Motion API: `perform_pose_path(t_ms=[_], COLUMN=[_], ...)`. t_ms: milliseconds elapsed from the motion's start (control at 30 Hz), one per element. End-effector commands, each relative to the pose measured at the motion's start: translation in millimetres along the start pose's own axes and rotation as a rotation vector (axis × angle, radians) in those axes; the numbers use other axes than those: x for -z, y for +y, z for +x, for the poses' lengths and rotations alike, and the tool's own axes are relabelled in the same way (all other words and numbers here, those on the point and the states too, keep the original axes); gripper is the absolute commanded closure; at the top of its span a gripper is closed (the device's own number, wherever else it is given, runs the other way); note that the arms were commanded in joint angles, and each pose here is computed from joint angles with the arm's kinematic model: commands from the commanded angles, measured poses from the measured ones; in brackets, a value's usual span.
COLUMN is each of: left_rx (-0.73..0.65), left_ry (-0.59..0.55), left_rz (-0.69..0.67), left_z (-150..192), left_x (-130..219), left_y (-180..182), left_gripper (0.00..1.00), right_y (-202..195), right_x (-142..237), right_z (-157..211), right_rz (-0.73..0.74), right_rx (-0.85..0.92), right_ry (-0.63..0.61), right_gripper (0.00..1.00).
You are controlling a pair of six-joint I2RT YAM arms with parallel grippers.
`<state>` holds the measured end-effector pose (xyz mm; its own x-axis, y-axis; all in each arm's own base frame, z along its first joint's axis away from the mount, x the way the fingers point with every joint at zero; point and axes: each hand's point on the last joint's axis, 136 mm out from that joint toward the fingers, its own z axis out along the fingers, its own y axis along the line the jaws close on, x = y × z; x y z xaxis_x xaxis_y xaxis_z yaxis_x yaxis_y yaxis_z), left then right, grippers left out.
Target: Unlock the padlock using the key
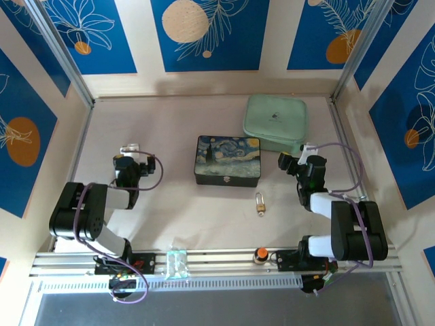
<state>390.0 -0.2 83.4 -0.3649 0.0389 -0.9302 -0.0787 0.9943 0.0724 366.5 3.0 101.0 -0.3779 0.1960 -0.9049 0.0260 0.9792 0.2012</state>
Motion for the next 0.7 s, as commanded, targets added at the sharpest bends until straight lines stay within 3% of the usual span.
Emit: perform_pose_path(t_ms=[0,133,200,233,667], left_rx=[-0.001,-0.002,-0.004,-0.006,-0.014], left_ry=[-0.069,-0.062,-0.064,-0.065,-0.065], left_rz=[0.02,0.015,0.014,0.012,0.002], left_z=[-11.5,-10.7,-11.3,-11.5,-11.4], left_x=[2.0,1.5,1.4,1.4,1.7], left_y=[-1.4,-1.1,-1.2,-1.5,-1.7], left_gripper=[0.01,0.01,0.01,0.01,0.01], right_y=[1.2,8.8,20.7,20.8,22.2], right_x=[-9.1,-28.2,-32.8,-31.9,-32.0], right_z=[-17.9,-7.4,-1.4,-2.4,-1.9], right_rz=[-0.016,-0.049,-0.066,-0.077,-0.083], right_rx=[0.032,0.065,0.126,0.122,0.125], right_ry=[-0.082,-0.03,0.007,-0.003,0.002], right_gripper=[0.18,0.17,0.12,0.0,0.01])
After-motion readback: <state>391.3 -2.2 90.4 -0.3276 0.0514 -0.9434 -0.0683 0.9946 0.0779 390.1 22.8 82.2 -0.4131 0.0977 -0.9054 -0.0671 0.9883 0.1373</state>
